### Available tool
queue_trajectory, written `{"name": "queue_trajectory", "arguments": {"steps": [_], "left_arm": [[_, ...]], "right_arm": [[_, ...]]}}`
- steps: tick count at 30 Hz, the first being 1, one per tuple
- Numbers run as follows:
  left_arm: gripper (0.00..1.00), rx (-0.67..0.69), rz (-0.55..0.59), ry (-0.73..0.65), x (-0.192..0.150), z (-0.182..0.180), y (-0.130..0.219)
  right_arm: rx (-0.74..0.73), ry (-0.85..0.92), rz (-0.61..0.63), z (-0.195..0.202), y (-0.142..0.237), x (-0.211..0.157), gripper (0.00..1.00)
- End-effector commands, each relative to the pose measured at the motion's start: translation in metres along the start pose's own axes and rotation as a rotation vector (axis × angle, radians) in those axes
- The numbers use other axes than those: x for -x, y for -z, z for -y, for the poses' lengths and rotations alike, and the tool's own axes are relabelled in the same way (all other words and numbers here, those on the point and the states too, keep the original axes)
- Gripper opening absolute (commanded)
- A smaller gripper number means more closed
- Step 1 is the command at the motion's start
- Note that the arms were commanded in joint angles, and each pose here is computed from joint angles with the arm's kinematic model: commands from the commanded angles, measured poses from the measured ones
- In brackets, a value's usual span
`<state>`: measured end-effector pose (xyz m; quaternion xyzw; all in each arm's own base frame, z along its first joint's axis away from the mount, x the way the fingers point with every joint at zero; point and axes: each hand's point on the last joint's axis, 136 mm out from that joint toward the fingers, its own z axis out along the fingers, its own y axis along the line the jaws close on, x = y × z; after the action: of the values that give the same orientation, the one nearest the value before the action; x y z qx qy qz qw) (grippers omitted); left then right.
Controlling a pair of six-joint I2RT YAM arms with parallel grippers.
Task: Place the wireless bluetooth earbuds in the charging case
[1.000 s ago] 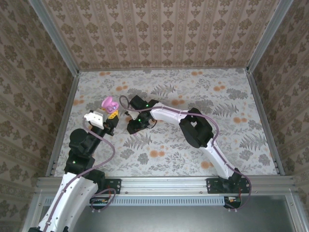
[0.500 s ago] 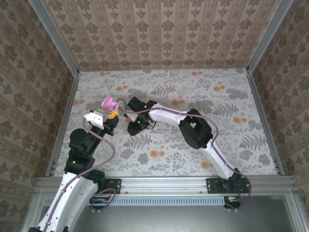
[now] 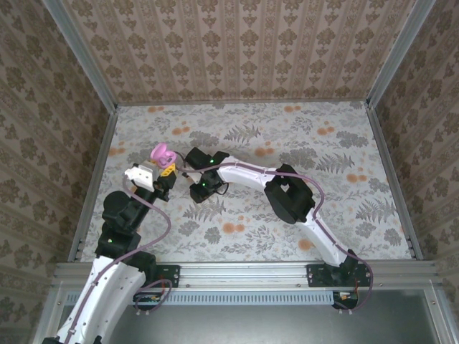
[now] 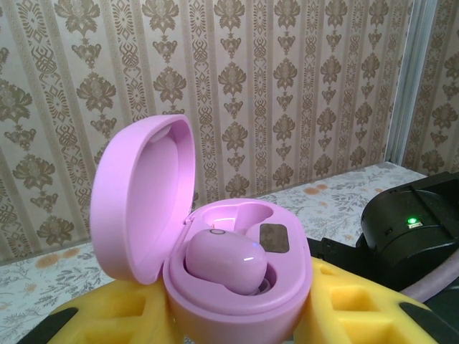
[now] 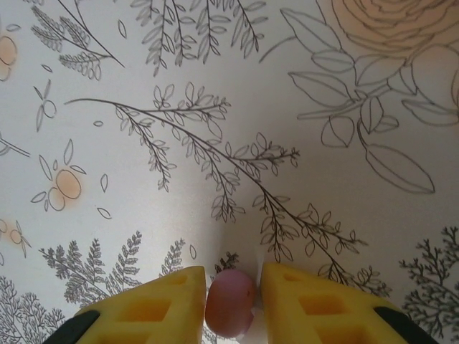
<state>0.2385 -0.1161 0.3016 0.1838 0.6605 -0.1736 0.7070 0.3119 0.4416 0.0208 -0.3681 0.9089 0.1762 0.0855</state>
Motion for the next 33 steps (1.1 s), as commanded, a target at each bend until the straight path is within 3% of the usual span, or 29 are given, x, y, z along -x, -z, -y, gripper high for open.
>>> {"name": "queue_trajectory", "arguments": {"steps": [1,11,20,33], "left_arm": [[0.37,0.016,0.065,-0.028,0.022,-0.003,0.005],[0.37,0.005,0.066,-0.010,0.020,-0.001,0.002],[0.37,0.001,0.055,-0.011,0.016,-0.001,-0.001],[0.37,-0.012,0.052,-0.009,0.014,0.000,-0.004]], "right_arm": [[-0.087,-0.036,-0.148,0.011,0.007,-0.039,0.29],[-0.113,-0.108,-0.109,0.017,0.028,-0.061,0.28],[-0.088,-0.291,-0.100,0.040,0.048,-0.100,0.29],[-0.183,-0.370,-0.040,0.053,0.084,-0.080,0.38]]}}
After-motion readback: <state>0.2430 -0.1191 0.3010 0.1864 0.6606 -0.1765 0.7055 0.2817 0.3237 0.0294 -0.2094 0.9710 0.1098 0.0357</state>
